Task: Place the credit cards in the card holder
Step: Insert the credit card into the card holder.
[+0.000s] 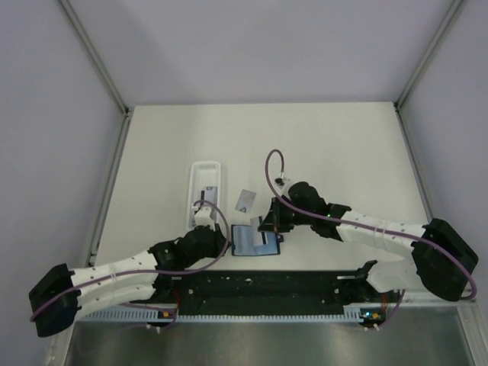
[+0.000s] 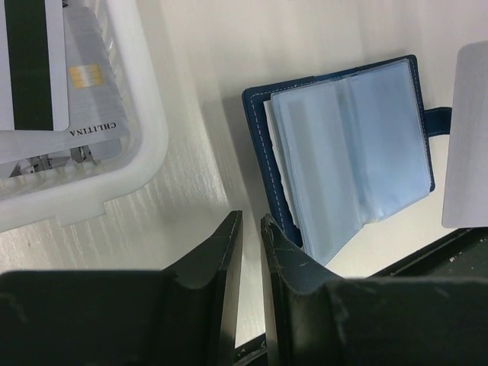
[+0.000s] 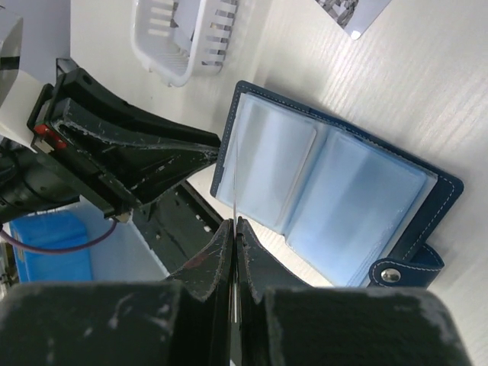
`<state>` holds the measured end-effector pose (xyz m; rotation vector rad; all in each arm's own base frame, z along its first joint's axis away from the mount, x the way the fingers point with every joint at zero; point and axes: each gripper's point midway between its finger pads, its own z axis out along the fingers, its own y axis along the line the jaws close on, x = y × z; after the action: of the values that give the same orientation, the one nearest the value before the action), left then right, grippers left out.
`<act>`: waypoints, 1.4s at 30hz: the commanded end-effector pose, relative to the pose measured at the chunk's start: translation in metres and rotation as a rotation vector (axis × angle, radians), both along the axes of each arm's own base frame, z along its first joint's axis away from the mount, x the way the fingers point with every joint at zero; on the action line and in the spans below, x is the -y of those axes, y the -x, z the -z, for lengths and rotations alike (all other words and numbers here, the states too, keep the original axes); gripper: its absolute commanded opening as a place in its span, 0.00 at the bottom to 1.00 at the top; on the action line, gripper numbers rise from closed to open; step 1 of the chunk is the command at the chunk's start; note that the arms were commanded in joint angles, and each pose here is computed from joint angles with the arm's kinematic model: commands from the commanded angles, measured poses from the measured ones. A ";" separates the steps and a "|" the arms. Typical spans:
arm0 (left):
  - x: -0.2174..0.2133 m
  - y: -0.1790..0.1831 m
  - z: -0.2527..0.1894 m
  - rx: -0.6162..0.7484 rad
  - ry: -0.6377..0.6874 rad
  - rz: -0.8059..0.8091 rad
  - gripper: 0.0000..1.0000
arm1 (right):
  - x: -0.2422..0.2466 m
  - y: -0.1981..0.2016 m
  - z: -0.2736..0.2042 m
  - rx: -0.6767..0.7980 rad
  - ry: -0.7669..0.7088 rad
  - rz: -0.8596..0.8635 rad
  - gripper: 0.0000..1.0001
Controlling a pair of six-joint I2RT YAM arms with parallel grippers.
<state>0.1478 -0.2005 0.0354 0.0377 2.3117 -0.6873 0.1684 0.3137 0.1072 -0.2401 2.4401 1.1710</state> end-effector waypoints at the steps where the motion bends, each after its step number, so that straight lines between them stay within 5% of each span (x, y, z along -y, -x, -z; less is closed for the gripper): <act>1: 0.008 -0.010 -0.022 0.044 0.050 -0.019 0.19 | -0.002 -0.002 -0.008 0.022 -0.016 -0.028 0.00; 12: 0.011 -0.016 -0.074 0.168 0.159 -0.005 0.20 | -0.006 -0.002 0.035 -0.098 0.020 -0.031 0.00; 42: 0.017 -0.006 0.012 0.020 0.048 0.030 0.13 | 0.008 -0.011 0.039 -0.172 0.035 0.045 0.00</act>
<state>0.1524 -0.2147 0.0239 0.0566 2.2912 -0.7333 0.1645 0.3074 0.0536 -0.1503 2.6470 1.1389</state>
